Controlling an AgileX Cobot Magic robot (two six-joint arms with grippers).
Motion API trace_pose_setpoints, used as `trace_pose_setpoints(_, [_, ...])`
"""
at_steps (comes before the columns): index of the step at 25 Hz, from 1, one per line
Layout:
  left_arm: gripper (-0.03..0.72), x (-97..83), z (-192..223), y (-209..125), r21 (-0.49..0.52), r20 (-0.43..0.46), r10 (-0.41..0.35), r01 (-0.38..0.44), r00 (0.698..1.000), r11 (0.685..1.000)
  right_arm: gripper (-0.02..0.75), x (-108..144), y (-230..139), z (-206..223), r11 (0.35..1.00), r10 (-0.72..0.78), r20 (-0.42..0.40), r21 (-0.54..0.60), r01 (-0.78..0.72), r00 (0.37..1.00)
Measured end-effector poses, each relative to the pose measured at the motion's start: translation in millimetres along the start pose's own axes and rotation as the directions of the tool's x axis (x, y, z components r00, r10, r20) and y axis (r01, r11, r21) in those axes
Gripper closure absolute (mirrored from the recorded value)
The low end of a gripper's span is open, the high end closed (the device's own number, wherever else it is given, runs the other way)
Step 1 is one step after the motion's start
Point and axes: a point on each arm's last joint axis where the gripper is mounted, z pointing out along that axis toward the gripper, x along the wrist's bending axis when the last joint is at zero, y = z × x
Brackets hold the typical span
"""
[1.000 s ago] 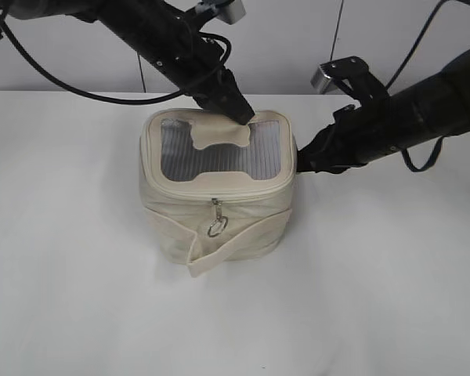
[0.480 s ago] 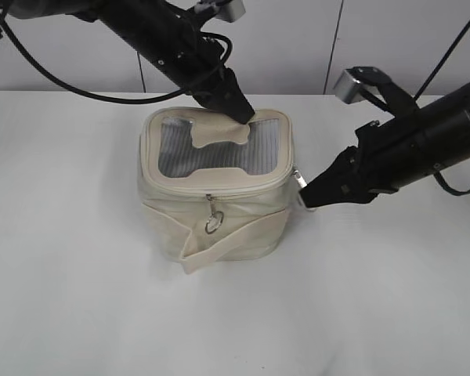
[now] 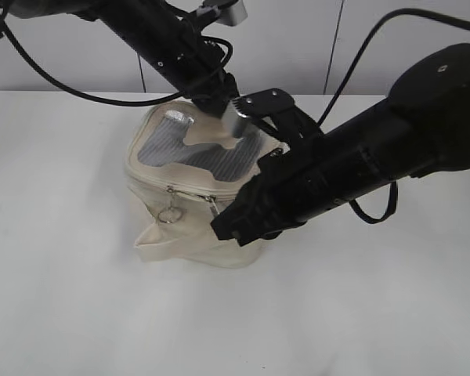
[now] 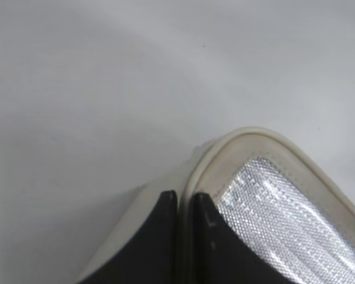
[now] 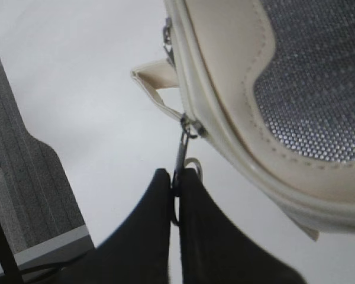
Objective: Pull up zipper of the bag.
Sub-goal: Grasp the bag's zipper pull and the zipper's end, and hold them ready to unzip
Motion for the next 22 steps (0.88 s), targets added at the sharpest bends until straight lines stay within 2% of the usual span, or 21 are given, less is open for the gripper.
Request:
trace_pose_setpoints(5, [0.651, -2.8, 0.7, 0.3, 0.017, -0.003, 0.003, -0.003, 1.0, 1.0, 0.727, 9.4, 6.4, 9.3, 0.999, 0.035, 0.013, -0.02, -0.035, 0.999])
trace_pose_setpoints(9, [0.651, -1.1, 1.2, 1.7, 0.004, -0.03, -0.078, 0.078, 0.997, 0.997, 0.727, 8.7, 6.2, 8.9, 0.996, 0.092, 0.02, -0.007, -0.092, 0.996])
trace_pose_setpoints(16, [0.651, 5.3, -4.3, 7.9, -0.074, -0.13, -0.226, 0.218, 0.965, 0.973, 0.727, -14.3, -0.1, -7.5, 0.982, 0.165, 0.135, 0.073, -0.176, 0.977])
trace_pose_setpoints(22, [0.652, 6.9, -4.5, 9.7, -0.102, -0.149, -0.271, 0.258, 0.951, 0.961, 0.727, -12.0, 4.7, -14.2, 0.983, 0.172, 0.15, 0.041, -0.18, 0.974])
